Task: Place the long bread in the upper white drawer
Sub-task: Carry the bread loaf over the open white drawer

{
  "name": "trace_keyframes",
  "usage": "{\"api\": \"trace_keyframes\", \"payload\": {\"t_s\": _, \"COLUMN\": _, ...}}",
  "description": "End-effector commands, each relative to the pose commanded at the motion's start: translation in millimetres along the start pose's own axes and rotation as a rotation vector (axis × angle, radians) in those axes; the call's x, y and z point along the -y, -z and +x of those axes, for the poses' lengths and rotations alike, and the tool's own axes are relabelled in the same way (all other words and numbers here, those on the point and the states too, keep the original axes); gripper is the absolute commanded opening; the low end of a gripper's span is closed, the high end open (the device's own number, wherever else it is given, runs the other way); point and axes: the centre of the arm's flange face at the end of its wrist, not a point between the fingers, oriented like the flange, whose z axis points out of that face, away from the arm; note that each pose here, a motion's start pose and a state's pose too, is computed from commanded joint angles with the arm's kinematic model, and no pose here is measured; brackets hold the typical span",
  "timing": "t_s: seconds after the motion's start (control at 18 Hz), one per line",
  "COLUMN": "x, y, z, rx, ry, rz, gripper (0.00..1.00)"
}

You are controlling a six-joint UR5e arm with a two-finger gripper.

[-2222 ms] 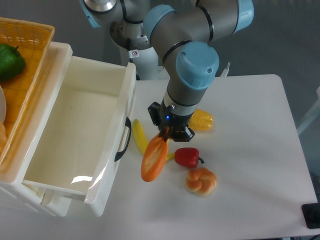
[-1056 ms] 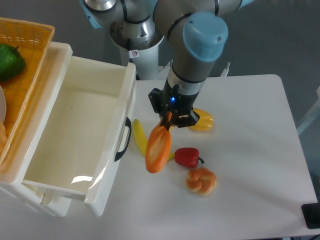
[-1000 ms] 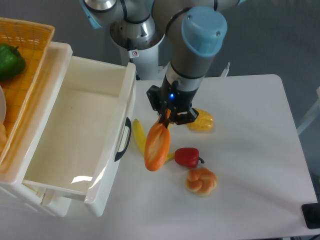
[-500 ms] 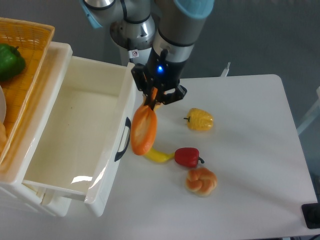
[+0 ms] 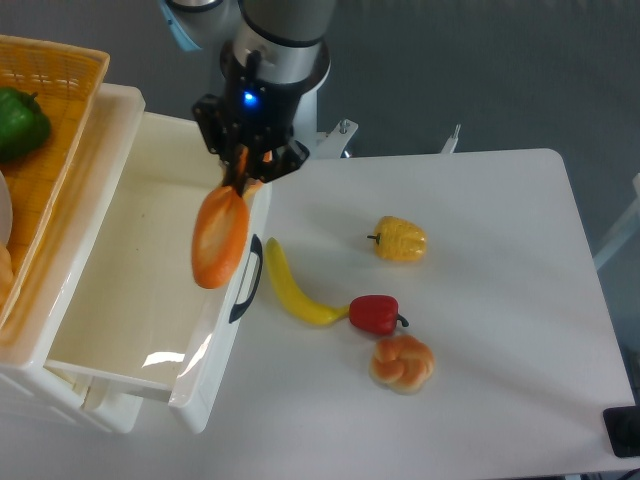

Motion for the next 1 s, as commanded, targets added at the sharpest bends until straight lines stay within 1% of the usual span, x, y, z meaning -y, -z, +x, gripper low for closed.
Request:
{"api": "trace_keyframes", "payload": {"t_s": 0.11, "x": 3, "y": -4, "z": 4, "rx": -0.003, "ry": -0.004, "rz": -0.001, "gripper": 0.0}}
{"api": "trace_keyframes", "payload": {"t_s": 0.28, "x": 8, "y": -14, "z": 6, "rx": -0.009, "ry": -0.016, "rz": -0.007, "gripper": 0.04}}
{"api": "trace_keyframes", "payload": {"t_s": 0.44, "x": 16, "y": -26, "z": 13, "rx": -0.019, "ry": -0.039, "rz": -0.017, "gripper": 0.25}}
{"api": "trace_keyframes", "payload": {"t_s": 0.5, "x": 19, "y": -27, "z": 11, "rx": -0.01, "ry": -0.046, "rz": -0.004, "gripper": 0.35}}
{"api": "trace_keyframes", "payload": {"t_s": 0.67, "x": 28, "y": -39, "z": 17, "rx": -0.01, "ry": -0.07, "rz": -0.003, "gripper": 0.4}}
{"api": "trace_keyframes", "payload": {"t_s": 0.72, "x": 30, "y": -41, "z": 16, "rx": -0.009, "ry": -0.075, "rz": -0.001, "gripper": 0.47}}
{"api": "trace_keyframes", "payload": {"t_s": 1.0, "x": 34, "y": -48, "z": 17, "rx": -0.013, "ry": -0.084, "rz": -0.005, "gripper": 0.47}}
